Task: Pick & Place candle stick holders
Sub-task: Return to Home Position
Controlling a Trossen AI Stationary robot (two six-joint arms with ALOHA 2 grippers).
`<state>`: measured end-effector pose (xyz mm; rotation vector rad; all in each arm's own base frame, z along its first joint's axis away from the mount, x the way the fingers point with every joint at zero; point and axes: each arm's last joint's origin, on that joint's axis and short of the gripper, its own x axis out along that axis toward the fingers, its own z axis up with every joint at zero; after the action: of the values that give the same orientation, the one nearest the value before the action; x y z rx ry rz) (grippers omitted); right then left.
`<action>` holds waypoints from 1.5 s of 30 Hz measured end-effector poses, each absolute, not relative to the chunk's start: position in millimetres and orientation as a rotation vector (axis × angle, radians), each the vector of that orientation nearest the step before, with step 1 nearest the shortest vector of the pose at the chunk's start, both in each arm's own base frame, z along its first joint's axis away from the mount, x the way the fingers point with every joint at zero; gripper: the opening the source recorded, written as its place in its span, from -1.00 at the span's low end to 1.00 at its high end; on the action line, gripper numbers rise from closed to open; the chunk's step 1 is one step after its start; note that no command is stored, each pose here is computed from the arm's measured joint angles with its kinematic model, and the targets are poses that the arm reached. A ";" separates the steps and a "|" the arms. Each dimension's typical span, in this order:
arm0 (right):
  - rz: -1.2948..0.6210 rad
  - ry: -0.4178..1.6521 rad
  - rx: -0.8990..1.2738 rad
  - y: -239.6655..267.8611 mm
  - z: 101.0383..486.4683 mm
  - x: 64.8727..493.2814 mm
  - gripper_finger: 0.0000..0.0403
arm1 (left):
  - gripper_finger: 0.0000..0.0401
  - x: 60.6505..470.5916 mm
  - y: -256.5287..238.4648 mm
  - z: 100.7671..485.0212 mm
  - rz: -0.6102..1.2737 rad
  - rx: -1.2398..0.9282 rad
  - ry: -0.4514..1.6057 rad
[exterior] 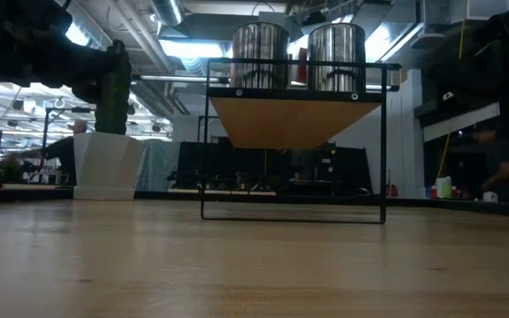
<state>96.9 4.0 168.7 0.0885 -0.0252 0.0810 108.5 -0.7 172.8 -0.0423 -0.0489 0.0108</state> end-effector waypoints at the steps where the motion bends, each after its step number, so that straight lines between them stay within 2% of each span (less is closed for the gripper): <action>1: 0.081 -0.025 0.088 4.0 168.7 96.9 -0.97 | -0.99 107.9 -0.7 172.7 0.010 -0.042 -0.049; 34: 0.081 -0.026 0.089 4.0 168.7 96.9 -0.97 | -0.99 97.1 -1.2 167.6 -0.010 -0.048 -0.019; 45: 0.081 -0.025 0.088 4.0 168.7 96.9 -0.97 | -0.94 97.1 -1.2 167.6 -0.010 -0.092 -0.018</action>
<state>96.9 4.0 168.7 0.0884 -0.0255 0.0807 97.1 -1.2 167.6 -0.0915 -0.0181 -0.0096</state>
